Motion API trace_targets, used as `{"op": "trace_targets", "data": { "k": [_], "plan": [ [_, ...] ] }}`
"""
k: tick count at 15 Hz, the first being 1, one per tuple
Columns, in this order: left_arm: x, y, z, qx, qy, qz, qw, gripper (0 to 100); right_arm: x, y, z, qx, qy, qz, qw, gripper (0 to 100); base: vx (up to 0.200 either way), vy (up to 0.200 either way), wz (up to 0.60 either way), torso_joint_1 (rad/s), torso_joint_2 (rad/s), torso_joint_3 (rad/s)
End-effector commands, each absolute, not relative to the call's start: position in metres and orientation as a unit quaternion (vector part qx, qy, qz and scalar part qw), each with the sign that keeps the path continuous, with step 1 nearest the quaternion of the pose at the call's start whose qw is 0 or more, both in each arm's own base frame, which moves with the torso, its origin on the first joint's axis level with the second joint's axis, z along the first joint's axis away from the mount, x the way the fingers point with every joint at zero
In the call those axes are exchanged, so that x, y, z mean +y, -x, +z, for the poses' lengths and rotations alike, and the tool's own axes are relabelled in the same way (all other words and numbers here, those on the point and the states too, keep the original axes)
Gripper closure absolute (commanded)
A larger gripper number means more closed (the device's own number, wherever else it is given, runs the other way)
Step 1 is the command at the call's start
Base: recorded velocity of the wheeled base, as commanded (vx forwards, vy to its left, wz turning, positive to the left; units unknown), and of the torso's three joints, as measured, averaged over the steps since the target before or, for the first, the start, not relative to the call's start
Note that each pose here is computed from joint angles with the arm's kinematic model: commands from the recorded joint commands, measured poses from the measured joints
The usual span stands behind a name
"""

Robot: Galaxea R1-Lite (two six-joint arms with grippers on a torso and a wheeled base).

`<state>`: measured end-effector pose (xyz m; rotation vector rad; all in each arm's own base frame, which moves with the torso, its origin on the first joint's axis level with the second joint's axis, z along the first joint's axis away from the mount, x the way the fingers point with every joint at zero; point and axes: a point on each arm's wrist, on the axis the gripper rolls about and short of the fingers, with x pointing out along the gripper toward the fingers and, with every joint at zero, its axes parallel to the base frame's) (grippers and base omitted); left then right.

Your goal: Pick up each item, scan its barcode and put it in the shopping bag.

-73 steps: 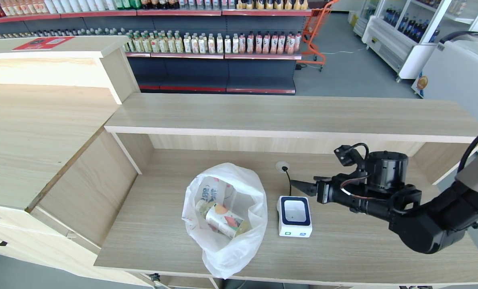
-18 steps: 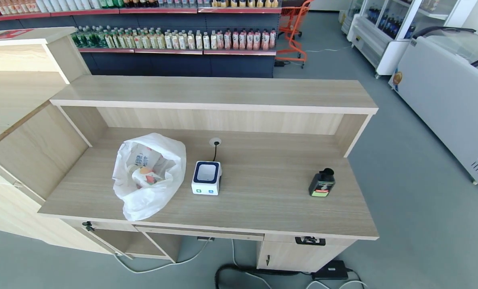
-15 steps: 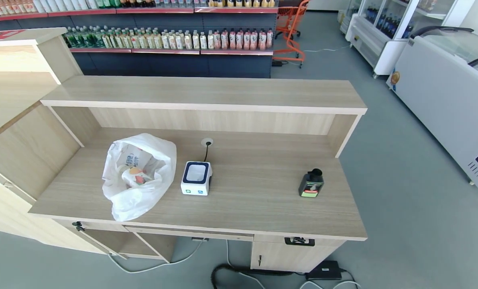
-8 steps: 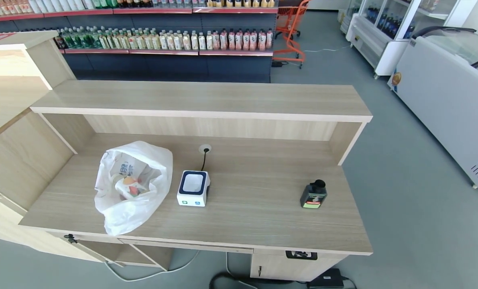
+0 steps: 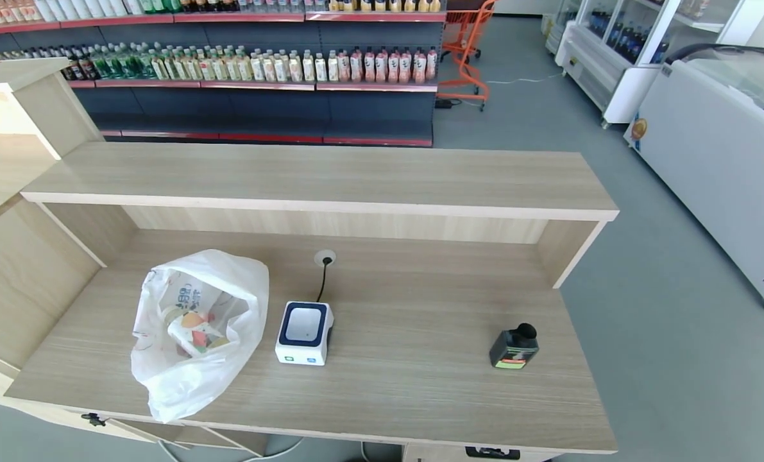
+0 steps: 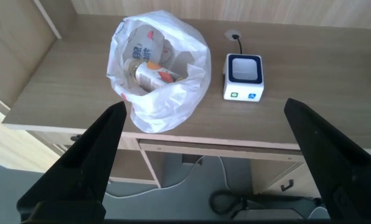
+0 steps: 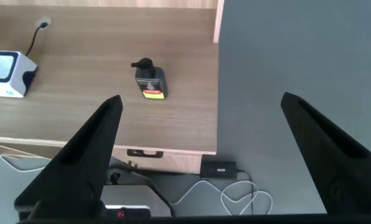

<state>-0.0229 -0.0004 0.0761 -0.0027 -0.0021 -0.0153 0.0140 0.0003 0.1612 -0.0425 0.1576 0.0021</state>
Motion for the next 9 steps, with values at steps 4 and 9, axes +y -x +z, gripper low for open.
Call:
{"op": "trace_targets", "data": {
  "k": [4,9],
  "plan": [
    [0.000,0.023,0.076,-0.002,0.002,-0.008,1.000,0,-0.054,-0.191,0.130,0.441,0.197,0.006,0.875,0,0.000,0.000,0.00,0.000,0.00,0.000],
    [0.000,0.023,0.076,-0.002,0.002,-0.008,1.000,0,-0.048,-0.248,0.087,0.437,0.282,0.212,0.828,0,0.000,0.000,0.00,0.000,0.00,0.000]
  ]
}}
